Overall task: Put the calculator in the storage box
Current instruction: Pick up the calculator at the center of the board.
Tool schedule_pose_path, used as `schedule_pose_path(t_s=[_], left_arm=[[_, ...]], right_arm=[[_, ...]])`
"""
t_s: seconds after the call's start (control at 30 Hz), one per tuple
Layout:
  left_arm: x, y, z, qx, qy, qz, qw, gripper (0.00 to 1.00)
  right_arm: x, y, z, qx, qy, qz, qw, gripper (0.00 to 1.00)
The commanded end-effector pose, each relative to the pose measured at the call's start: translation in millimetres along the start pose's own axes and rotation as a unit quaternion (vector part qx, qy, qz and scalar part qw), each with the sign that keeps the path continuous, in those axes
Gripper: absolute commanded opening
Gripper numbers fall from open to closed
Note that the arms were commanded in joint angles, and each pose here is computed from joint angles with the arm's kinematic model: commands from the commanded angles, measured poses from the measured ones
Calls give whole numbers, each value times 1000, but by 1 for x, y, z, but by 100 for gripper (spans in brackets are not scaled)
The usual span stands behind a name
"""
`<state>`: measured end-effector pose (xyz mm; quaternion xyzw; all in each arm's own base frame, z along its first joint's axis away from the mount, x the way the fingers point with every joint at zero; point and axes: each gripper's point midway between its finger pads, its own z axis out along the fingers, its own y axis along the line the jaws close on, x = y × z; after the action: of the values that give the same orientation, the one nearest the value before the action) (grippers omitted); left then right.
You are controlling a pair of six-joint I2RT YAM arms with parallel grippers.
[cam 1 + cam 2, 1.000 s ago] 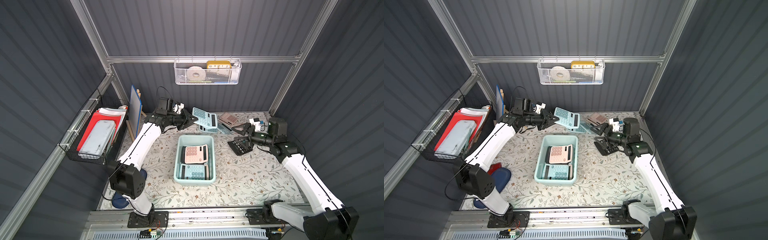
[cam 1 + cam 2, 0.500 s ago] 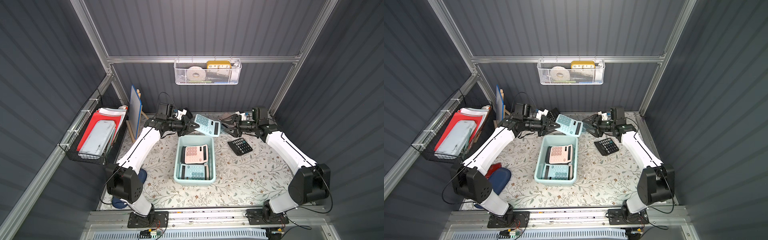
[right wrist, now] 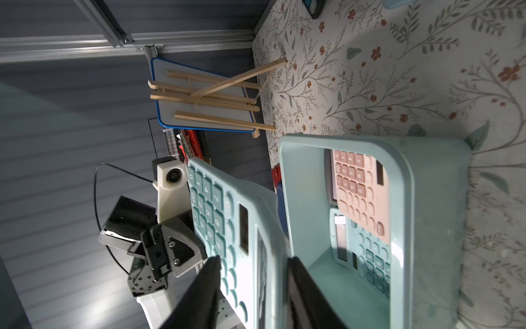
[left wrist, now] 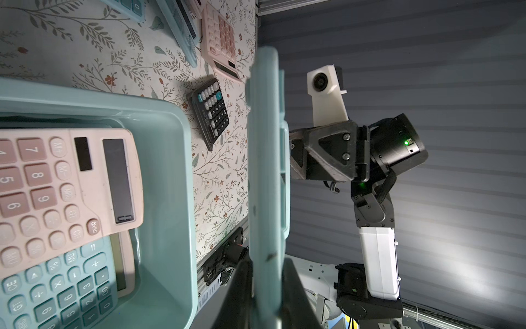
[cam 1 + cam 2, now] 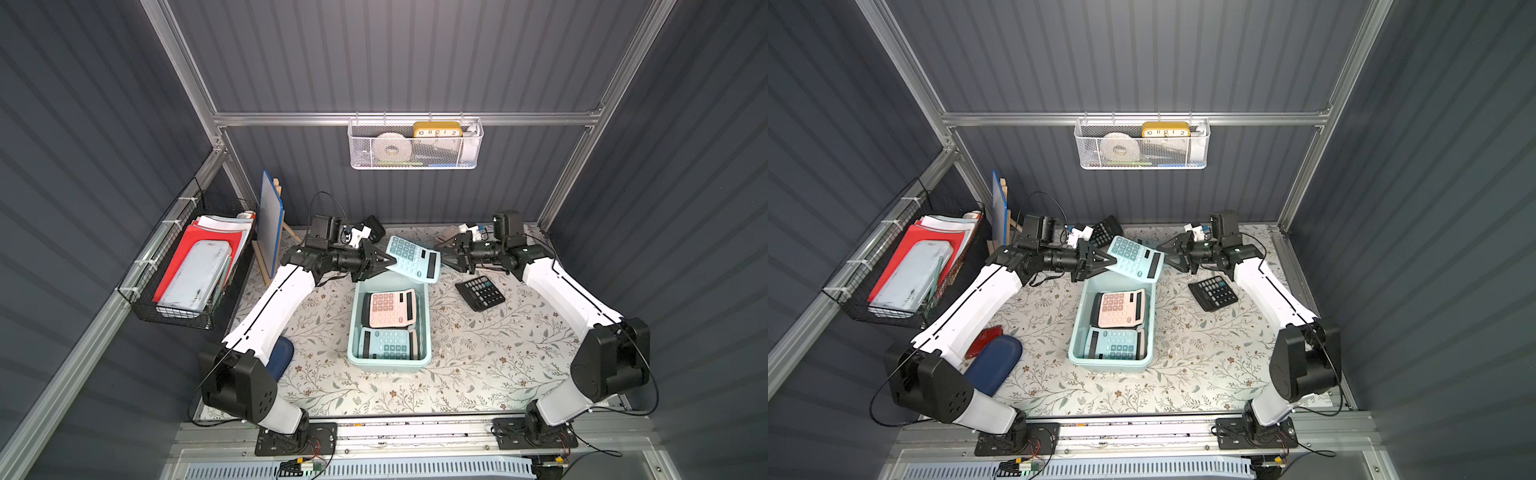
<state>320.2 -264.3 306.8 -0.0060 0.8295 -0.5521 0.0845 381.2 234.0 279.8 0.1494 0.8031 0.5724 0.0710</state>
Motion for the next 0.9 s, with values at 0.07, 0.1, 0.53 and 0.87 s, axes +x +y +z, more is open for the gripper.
schedule_pose_path(t_s=[0.07,0.1,0.53,0.87], left_arm=[[9,-11,-5,18,4,18,1000,0],[10,-9,-6,15,3,16,1000,0],[-4,51,-40,-213,-88,-45,972,86],[-13,75,-58,-282,-142,-64,947,99]], right_arm=[[17,1,7,2,24,-10,1000,18],[19,0,7,3,25,-10,1000,12],[55,-24,-18,96,28,-28,995,0],[108,-59,-21,244,55,-61,966,0]])
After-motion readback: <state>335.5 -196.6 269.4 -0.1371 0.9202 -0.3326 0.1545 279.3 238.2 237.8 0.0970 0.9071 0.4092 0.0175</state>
